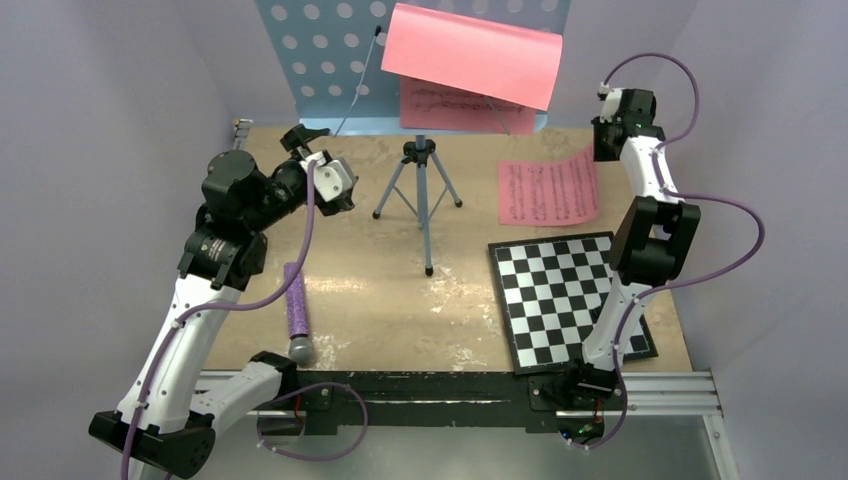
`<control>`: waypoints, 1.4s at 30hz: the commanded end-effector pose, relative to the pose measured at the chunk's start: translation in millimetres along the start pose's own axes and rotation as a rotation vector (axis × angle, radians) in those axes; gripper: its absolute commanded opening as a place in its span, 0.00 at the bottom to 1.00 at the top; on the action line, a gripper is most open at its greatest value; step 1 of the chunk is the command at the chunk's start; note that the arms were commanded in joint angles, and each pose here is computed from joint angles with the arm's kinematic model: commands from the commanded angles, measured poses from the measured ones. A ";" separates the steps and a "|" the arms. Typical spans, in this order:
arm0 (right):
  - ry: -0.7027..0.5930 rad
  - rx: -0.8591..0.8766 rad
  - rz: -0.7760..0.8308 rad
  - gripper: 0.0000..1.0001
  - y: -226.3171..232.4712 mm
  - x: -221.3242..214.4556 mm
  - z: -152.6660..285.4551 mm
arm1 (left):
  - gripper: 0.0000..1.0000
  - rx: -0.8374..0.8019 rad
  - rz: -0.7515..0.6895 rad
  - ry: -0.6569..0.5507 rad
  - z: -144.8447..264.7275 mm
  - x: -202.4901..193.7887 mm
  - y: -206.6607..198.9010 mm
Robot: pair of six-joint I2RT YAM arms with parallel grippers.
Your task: Pack up the instrument practice props
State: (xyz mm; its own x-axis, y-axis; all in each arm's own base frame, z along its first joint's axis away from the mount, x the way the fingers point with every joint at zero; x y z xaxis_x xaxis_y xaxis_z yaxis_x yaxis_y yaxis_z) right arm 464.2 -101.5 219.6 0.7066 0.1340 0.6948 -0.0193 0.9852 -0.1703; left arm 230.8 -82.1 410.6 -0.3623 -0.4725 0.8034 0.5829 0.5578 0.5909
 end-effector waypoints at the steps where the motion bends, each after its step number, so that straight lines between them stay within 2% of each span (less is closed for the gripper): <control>1: -0.066 -0.093 0.041 0.27 -11.9 19.6 14.4 | 0.94 -0.073 0.064 0.053 -2.0 -9.1 -12.9; 5: -0.088 -0.117 0.032 0.44 -14.1 25.8 24.8 | 0.95 -0.074 0.064 0.048 -2.4 -7.7 -13.3; 9: -0.155 -0.084 -0.012 0.52 -9.8 39.0 61.0 | 0.95 -0.086 0.072 0.042 -1.1 -6.9 -15.6; 19: -0.461 0.274 -0.108 0.71 34.4 70.2 185.9 | 0.94 -0.202 0.136 0.034 -4.9 -14.3 -34.0; 23: -0.581 0.334 -0.064 0.97 55.4 71.0 224.7 | 0.94 -0.262 0.133 0.007 -0.8 -9.7 -39.4; 28: -0.713 0.250 -0.062 0.99 57.3 74.4 266.1 | 0.95 -0.331 0.118 -0.023 2.5 3.9 -37.6; 33: -0.760 0.225 -0.069 0.99 58.1 69.9 298.8 | 0.95 -0.412 0.131 -0.014 16.4 11.0 -45.3; 42: -0.699 0.223 0.025 0.98 59.4 56.7 300.8 | 0.98 -0.133 0.159 0.052 15.5 -3.9 -33.6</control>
State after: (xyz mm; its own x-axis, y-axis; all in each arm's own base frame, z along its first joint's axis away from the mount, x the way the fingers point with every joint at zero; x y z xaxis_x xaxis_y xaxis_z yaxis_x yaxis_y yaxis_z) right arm 294.6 -4.3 458.4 0.0835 0.0771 0.9935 -0.2074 0.9765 -0.0583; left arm 194.1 -89.6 412.6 -0.3764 -0.4148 0.8284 0.7132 0.4410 0.5448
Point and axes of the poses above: each gripper's point midway between its finger pads, its own z axis back along the fingers, its own y axis along the line the jaws close on, x = y × z, the point moved 10 cm from there along z, back along the fingers, and after that the axes turned 4 degrees about z, right-handed, at the moved point
